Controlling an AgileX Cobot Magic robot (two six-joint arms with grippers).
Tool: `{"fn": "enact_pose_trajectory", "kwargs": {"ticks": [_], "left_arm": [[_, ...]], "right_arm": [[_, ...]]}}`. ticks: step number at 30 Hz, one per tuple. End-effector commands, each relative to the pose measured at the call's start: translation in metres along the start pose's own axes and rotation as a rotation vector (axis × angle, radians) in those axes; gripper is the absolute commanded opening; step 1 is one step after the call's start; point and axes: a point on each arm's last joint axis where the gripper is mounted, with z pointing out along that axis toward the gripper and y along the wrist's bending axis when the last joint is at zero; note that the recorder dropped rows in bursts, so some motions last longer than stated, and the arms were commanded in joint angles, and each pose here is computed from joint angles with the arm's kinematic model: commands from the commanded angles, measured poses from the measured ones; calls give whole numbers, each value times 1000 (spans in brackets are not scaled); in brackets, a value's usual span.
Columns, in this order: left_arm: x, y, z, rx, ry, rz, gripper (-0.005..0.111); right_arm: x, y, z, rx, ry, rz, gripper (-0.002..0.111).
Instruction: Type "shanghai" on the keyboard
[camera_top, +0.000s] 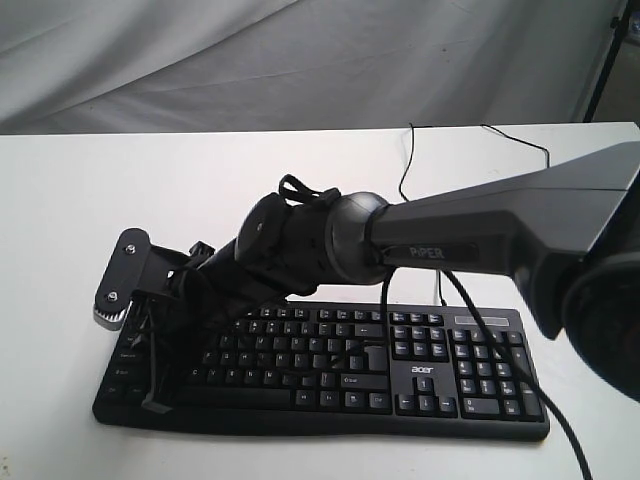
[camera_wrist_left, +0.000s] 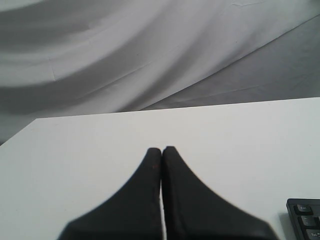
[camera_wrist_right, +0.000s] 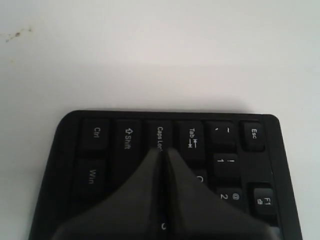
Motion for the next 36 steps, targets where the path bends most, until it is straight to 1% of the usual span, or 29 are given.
{"fn": "enact_pose_trajectory", "kwargs": {"ticks": [1, 15, 23, 32, 36], "left_arm": [[1, 0, 1, 5, 4, -3, 1], [1, 0, 1, 5, 4, -3, 1], [1, 0, 1, 5, 4, -3, 1], [1, 0, 1, 5, 4, -3, 1], [1, 0, 1, 5, 4, -3, 1]], "right_arm": [[-4, 0, -1, 8, -14, -5, 0], [-4, 0, -1, 8, -13, -7, 0], [6, -1, 10, 16, 9, -4, 0], [-11, -1, -9, 14, -23, -37, 0], [-13, -1, -12, 15, -23, -38, 0]]}}
